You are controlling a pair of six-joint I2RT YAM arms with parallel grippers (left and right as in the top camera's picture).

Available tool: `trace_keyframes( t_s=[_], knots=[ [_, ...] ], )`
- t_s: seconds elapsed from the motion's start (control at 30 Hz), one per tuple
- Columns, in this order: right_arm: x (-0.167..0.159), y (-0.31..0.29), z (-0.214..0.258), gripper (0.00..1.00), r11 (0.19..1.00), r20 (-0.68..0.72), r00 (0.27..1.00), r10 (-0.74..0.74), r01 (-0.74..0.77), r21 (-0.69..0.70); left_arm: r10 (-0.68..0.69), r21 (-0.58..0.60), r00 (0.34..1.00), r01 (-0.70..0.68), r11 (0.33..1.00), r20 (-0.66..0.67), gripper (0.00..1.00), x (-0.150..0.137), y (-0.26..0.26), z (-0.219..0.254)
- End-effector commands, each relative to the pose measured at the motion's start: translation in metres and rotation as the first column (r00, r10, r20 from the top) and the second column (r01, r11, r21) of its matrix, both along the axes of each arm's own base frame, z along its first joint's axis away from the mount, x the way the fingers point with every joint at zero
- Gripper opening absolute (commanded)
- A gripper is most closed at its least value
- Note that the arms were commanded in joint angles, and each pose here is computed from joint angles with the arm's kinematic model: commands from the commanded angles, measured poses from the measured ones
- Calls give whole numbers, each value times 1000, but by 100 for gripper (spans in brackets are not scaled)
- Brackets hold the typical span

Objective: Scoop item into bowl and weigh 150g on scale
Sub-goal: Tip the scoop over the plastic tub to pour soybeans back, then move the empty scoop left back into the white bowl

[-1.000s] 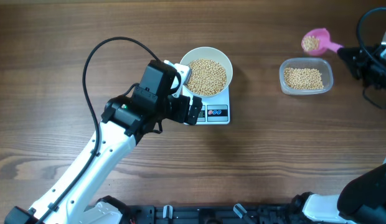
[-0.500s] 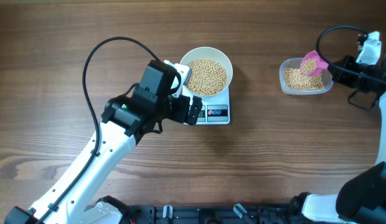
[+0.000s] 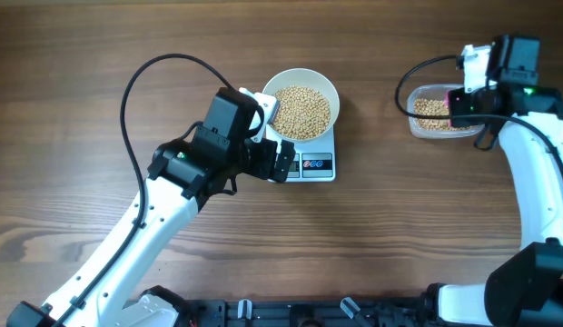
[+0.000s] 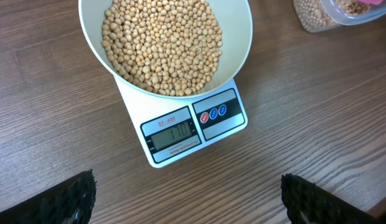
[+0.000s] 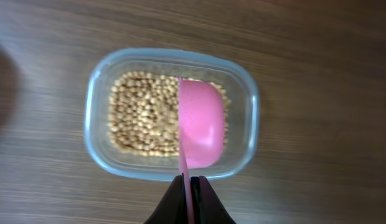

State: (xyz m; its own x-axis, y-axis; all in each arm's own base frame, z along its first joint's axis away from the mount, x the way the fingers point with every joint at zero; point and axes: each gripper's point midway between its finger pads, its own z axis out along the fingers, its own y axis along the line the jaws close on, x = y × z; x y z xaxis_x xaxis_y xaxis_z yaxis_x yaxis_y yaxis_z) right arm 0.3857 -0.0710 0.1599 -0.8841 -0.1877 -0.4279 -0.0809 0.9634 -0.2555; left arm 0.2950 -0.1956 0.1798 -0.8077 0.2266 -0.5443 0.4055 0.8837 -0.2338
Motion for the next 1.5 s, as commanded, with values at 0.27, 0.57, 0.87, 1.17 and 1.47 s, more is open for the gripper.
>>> trace_keyframes(
  t_s=[0.27,0.57,0.87,1.17,1.47],
  knots=[
    [4,-15,21,4,981,34,999,-22,28,-190,15,-9,1000,-15,1000,18,100,5,2,7],
    [20,34,26,4,987,144,988,-51,27,161,15,-9,1000,-15,1000,18,100,5,2,7],
    [27,64,135,4,958,500,865,34,-171,231,15,-9,1000,-15,1000,18,100,5,2,7],
    [30,187,170,4,506,678,673,295,-712,487,15,-9,1000,-15,1000,18,100,5,1,7],
    [45,249,113,4,467,648,567,509,-814,346,15,-9,1000,-15,1000,18,100,5,1,7]
  ],
)
